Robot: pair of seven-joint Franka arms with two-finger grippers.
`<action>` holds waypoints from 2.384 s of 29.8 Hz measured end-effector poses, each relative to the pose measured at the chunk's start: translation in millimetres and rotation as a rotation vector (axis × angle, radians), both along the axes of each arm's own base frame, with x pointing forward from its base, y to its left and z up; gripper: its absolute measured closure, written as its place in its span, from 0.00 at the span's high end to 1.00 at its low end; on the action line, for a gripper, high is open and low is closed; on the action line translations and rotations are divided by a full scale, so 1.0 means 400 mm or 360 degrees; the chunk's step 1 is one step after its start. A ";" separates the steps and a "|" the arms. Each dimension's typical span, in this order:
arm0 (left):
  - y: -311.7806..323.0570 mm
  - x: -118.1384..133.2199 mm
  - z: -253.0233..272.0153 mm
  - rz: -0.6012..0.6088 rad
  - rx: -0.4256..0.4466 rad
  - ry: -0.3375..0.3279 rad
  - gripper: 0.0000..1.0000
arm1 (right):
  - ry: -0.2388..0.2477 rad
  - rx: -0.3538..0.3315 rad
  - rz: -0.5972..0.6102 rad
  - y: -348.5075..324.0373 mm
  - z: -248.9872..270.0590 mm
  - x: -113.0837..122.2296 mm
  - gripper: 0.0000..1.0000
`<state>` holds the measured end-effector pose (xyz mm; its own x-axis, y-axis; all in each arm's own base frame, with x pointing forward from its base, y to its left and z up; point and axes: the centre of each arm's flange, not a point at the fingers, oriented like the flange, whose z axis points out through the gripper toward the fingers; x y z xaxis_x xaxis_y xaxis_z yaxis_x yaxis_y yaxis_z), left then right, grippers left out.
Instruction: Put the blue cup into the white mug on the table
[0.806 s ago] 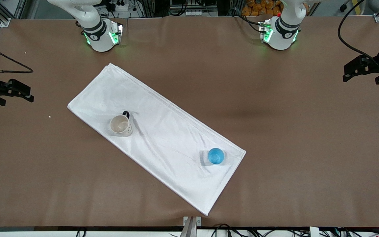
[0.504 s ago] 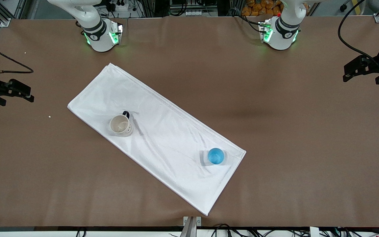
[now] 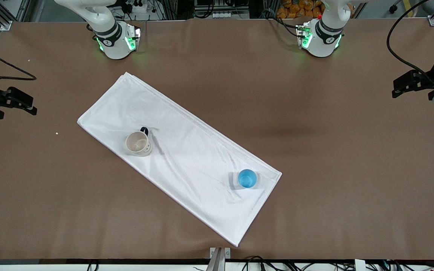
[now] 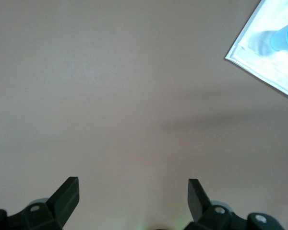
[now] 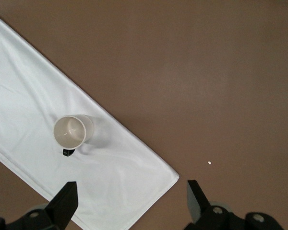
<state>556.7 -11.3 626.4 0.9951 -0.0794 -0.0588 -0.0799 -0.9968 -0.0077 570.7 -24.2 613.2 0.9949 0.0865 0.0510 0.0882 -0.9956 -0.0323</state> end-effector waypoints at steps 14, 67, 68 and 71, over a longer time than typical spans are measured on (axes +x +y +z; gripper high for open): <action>0.047 0.043 -0.081 0.0156 -0.0031 0.0079 1.00 | 0.0000 0.0001 -0.0008 0.010 0.004 -0.001 1.00; -0.551 0.267 -0.636 0.0381 -0.0103 -0.0114 1.00 | -0.0016 0.0066 0.0032 0.429 -0.739 -0.096 1.00; -0.571 0.265 -0.642 0.0393 -0.0111 -0.0125 1.00 | -0.0010 0.0067 0.0030 0.437 -0.743 -0.099 1.00; -0.626 0.258 -0.665 0.0429 -0.0132 -0.0155 1.00 | 0.0004 0.0073 0.0031 0.472 -0.750 -0.112 1.00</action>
<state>659.7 -261.7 360.4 0.9816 0.1880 0.0333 0.1849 -0.9795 0.0802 526.0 164.4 313.1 0.9932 0.1036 0.0528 0.1075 -0.9911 -0.0783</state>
